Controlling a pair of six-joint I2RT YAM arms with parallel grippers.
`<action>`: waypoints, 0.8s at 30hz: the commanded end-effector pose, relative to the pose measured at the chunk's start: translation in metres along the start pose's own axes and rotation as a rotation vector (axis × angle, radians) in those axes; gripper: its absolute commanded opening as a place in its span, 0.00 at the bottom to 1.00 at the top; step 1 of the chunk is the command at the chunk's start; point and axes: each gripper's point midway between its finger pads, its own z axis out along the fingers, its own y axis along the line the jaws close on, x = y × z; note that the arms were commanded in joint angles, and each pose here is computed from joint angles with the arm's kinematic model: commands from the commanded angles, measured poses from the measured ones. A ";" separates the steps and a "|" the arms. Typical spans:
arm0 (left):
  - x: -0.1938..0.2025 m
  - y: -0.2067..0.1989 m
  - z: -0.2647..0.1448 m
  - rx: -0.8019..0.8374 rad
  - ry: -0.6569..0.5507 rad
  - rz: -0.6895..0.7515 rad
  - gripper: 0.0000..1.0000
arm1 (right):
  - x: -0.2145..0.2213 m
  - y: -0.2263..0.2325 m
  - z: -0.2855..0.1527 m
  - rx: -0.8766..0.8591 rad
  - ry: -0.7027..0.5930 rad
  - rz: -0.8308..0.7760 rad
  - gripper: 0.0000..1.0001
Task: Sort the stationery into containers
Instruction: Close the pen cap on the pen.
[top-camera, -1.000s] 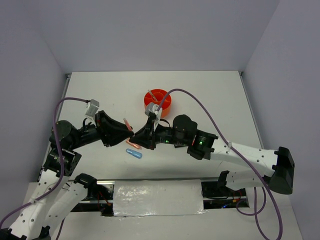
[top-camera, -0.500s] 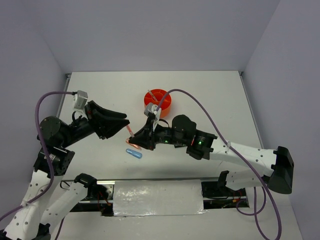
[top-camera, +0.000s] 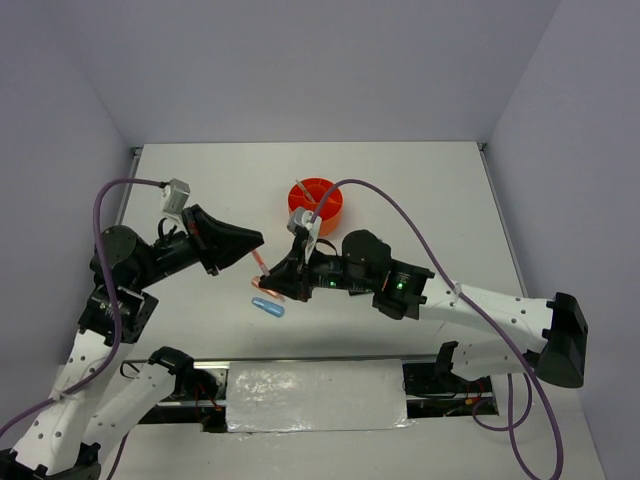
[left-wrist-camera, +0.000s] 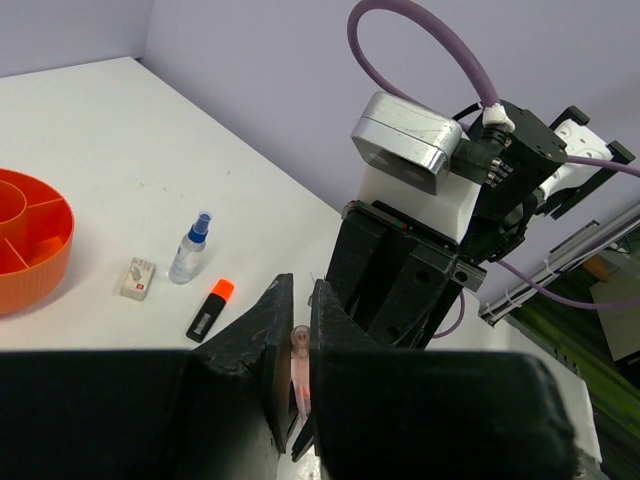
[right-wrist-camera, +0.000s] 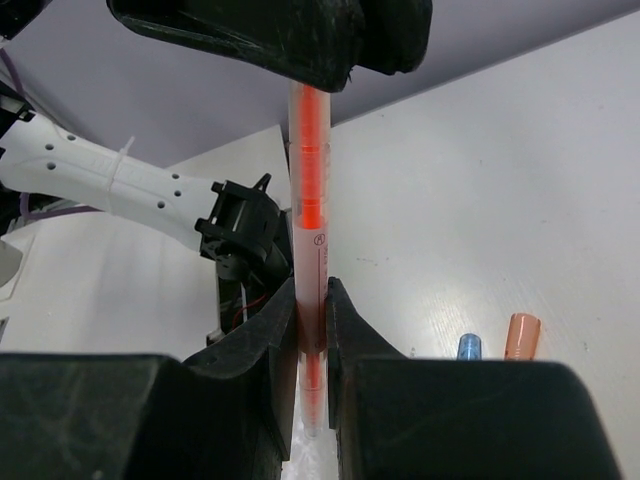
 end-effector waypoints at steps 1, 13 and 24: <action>-0.002 -0.004 0.001 0.031 -0.017 0.022 0.00 | -0.034 0.012 0.000 -0.023 -0.081 -0.015 0.00; 0.042 0.021 0.002 0.016 0.038 -0.061 0.00 | -0.158 0.024 0.001 -0.092 -0.308 -0.081 0.00; 0.084 0.037 0.004 -0.037 0.077 -0.107 0.00 | -0.217 0.027 0.015 -0.075 -0.346 -0.179 0.00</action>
